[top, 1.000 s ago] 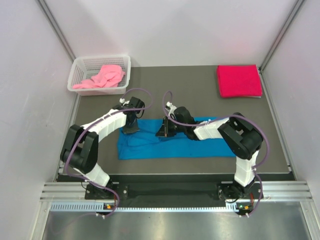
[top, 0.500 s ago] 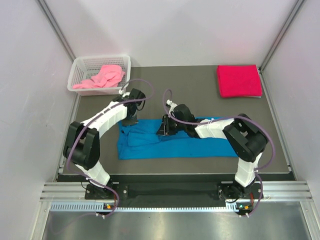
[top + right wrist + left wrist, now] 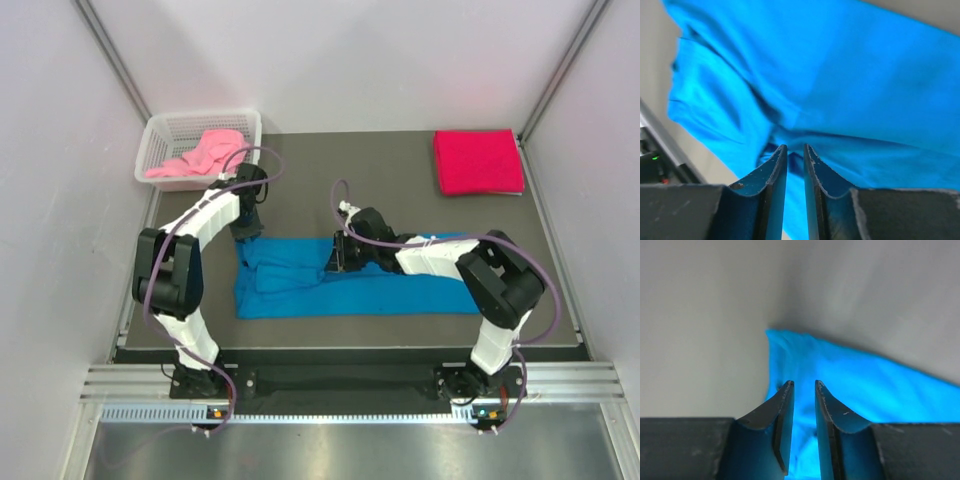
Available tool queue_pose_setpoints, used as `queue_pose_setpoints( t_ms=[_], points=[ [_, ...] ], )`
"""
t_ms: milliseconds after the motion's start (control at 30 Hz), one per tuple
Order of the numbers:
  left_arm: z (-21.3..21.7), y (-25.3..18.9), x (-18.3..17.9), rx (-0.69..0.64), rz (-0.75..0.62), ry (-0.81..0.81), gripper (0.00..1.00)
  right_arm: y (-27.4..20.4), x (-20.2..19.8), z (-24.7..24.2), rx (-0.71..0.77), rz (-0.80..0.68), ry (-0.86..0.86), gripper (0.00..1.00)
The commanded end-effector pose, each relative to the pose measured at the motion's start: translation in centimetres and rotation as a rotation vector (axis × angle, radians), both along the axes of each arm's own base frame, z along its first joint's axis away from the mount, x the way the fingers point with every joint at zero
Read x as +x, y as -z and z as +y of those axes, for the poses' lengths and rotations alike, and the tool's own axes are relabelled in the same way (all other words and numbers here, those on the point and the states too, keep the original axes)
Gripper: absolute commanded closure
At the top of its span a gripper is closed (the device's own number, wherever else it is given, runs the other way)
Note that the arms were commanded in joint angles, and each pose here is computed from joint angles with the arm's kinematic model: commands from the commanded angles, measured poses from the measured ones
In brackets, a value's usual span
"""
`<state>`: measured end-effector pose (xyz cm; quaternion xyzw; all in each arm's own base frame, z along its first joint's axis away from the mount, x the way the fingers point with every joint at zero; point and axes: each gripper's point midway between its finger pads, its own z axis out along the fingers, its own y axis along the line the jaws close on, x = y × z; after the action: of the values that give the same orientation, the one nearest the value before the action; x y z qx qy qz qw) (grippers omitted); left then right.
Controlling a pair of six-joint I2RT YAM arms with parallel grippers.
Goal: Fold and stack the t-shirts
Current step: Fold the tshirt
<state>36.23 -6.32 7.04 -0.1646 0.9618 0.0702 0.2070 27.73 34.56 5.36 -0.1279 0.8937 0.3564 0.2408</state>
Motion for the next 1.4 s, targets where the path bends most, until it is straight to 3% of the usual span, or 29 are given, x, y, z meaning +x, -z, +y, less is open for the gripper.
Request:
queue_pose_setpoints(
  t_ms=[0, 200, 433, 600, 933, 1067, 1233, 1367],
  points=[
    [1.1, 0.9, 1.1, 0.010, -0.023, -0.020, 0.72, 1.8, 0.6, -1.0, -0.060, -0.002, 0.026, 0.80],
    [3.2, 3.0, 1.8, 0.058, -0.003, -0.060, 0.75, 2.0, 0.3, -1.8, -0.086, -0.002, 0.039, 0.80],
    [4.1, 3.0, 2.3, 0.089, -0.013, -0.069, 0.76, -1.4, 1.1, -2.2, -0.082, -0.072, 0.062, 0.76],
    [4.1, 3.2, 2.4, 0.062, -0.026, -0.053, 0.72, -2.0, 0.9, -2.6, -0.092, -0.065, 0.070, 0.75],
    [5.8, 1.3, 3.9, 0.079, -0.021, -0.072, 0.72, -0.9, 0.7, -4.5, -0.173, -0.071, 0.106, 0.76],
    [6.1, -1.6, 4.4, 0.089, -0.090, -0.065, 0.70, -0.8, 0.7, -5.6, -0.190, -0.076, 0.125, 0.77],
    [4.5, -4.8, 4.9, 0.006, -0.151, -0.014, 0.69, -1.4, 1.0, -6.3, -0.187, -0.085, 0.139, 0.77],
    [3.3, -4.7, 4.4, -0.056, -0.162, 0.017, 0.73, -1.9, 1.2, -6.3, -0.173, -0.091, 0.143, 0.78]
  ],
)
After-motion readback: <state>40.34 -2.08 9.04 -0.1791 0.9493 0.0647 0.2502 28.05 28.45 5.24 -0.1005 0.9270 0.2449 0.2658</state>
